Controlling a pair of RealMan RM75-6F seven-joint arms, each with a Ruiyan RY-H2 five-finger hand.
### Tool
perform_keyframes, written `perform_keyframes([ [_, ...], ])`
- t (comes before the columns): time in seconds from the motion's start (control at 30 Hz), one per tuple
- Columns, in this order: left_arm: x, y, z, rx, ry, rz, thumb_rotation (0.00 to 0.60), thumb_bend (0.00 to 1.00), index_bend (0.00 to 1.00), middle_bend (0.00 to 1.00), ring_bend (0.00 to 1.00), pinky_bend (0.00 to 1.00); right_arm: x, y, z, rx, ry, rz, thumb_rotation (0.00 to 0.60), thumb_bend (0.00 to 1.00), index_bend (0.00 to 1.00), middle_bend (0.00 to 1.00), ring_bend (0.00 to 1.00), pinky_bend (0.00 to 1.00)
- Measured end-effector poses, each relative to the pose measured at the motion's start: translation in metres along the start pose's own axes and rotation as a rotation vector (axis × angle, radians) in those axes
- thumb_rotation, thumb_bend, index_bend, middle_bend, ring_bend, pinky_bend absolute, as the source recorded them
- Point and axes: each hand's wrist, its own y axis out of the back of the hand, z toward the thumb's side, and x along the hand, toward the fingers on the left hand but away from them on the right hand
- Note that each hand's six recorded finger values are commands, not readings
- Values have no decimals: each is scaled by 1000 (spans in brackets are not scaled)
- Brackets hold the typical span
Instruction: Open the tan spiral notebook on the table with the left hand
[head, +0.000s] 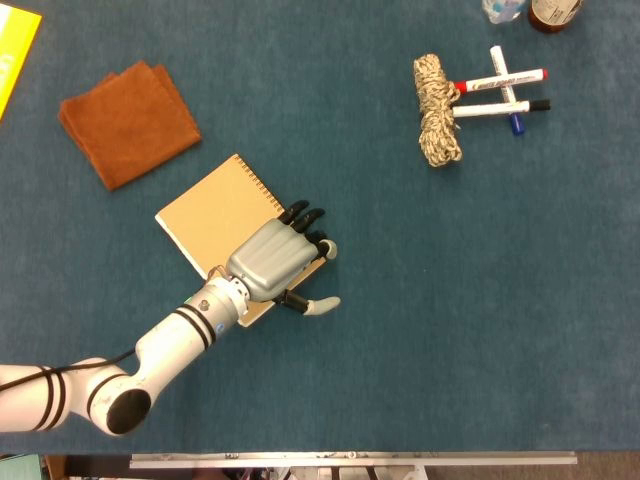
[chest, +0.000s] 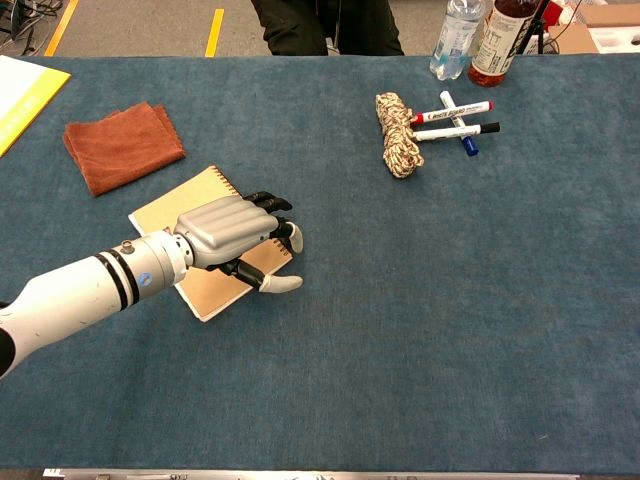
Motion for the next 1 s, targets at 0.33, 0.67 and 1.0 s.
perform_keyframes([
  [0.33,-29,-1,-17,24,21,-10,52,204,276,288,30,0,1,0,6,-3,16,-3,600,185,258,242,151,280],
  [0.67,-66,-12,-45,9,69,-42,52,204,276,288,30,0,3,2,15,-4,35,-13,600,186,258,242,151,280],
  [1.0,-75,13,-40,-50,33,70,52,204,257,265,30,0,5,1,14,-7,30,-13,600,186,258,242,151,280],
])
